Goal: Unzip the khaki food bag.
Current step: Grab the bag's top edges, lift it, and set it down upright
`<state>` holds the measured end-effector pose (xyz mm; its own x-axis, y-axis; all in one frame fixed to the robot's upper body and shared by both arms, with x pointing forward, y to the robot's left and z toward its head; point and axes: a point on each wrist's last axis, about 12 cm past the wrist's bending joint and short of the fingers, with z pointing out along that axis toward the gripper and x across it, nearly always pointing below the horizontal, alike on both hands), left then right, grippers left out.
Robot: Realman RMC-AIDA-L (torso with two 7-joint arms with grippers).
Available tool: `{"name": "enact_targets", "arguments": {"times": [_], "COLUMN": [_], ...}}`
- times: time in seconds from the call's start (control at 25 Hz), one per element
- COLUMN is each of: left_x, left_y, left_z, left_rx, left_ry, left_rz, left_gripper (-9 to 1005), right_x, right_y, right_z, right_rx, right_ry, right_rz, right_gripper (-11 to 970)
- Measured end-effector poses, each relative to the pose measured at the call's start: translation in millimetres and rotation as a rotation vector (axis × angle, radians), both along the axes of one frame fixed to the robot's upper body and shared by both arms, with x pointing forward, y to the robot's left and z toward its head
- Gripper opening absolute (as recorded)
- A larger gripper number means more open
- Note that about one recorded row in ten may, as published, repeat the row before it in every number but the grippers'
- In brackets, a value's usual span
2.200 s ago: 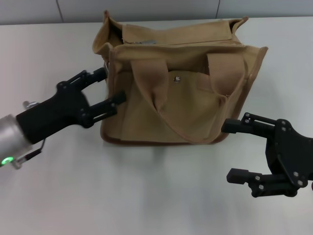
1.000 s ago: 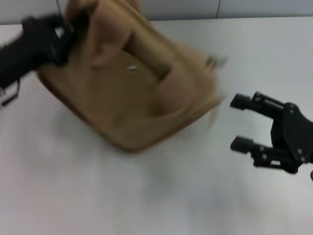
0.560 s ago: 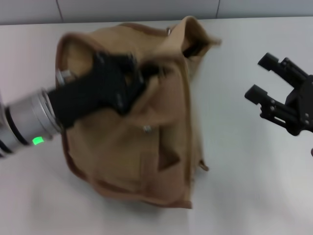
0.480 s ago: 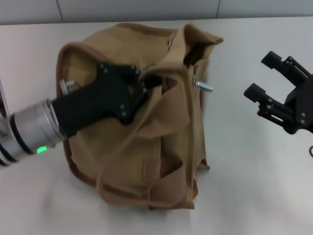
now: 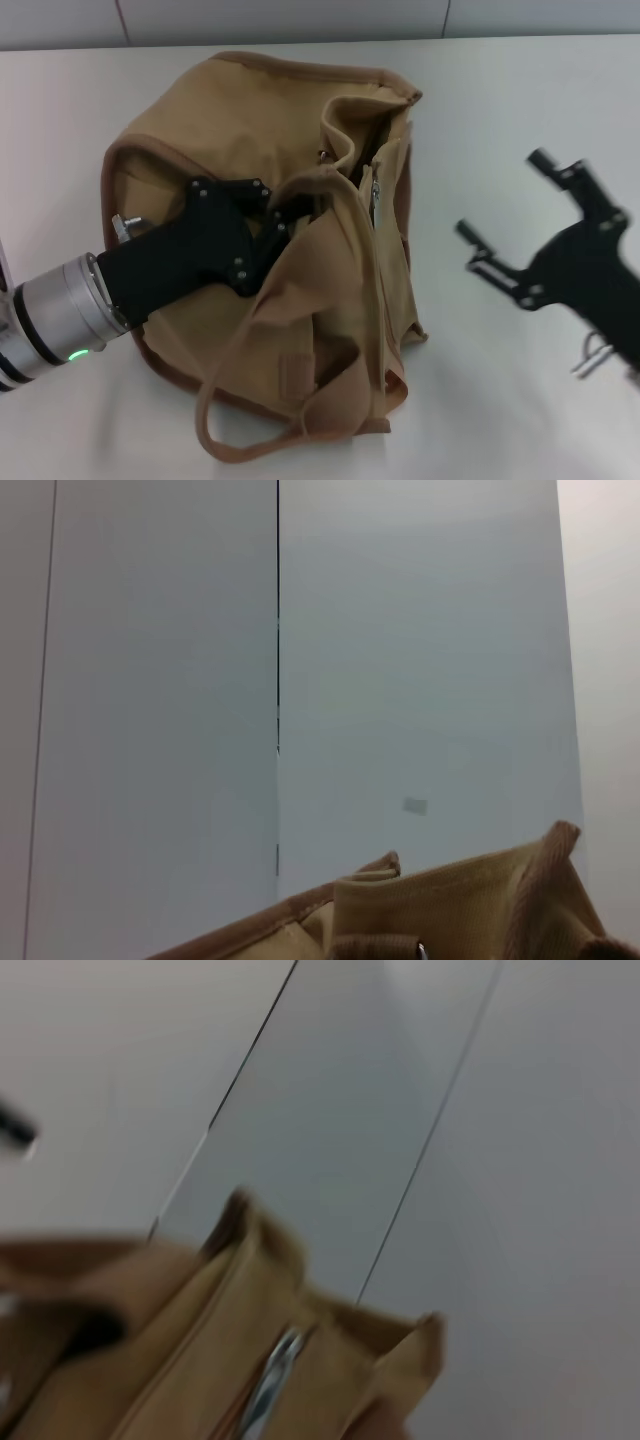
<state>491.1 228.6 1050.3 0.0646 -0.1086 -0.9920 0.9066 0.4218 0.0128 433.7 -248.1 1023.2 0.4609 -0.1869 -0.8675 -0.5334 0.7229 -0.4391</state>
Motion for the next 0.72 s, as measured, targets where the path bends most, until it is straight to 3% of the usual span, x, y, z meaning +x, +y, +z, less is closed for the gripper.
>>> {"name": "enact_targets", "arguments": {"times": [0.12, 0.24, 0.44, 0.72], "left_x": [-1.2, -0.1, 0.2, 1.3], "left_y": [-3.2, -7.1, -8.7, -10.7], "left_z": [0.0, -0.2, 0.0, 2.6], "left_rx": [-0.014, -0.016, -0.019, -0.030], "left_ry": [0.010, 0.020, 0.024, 0.018], "left_rz": [-0.015, -0.027, -0.032, -0.049], "left_gripper": [69, 70, 72, 74], "right_x": [-6.0, -11.5, -18.6, -14.4], "right_y": [23.9, 38.1, 51.7, 58.3], "right_z": [-11.1, -12.5, -9.4, -5.6], "right_rx": [-0.147, -0.197, -0.227, -0.236], "right_ry": [-0.063, -0.107, -0.169, -0.202], "right_rz": [-0.067, -0.100, -0.139, -0.142], "right_gripper": [840, 840, 839, 839]}}
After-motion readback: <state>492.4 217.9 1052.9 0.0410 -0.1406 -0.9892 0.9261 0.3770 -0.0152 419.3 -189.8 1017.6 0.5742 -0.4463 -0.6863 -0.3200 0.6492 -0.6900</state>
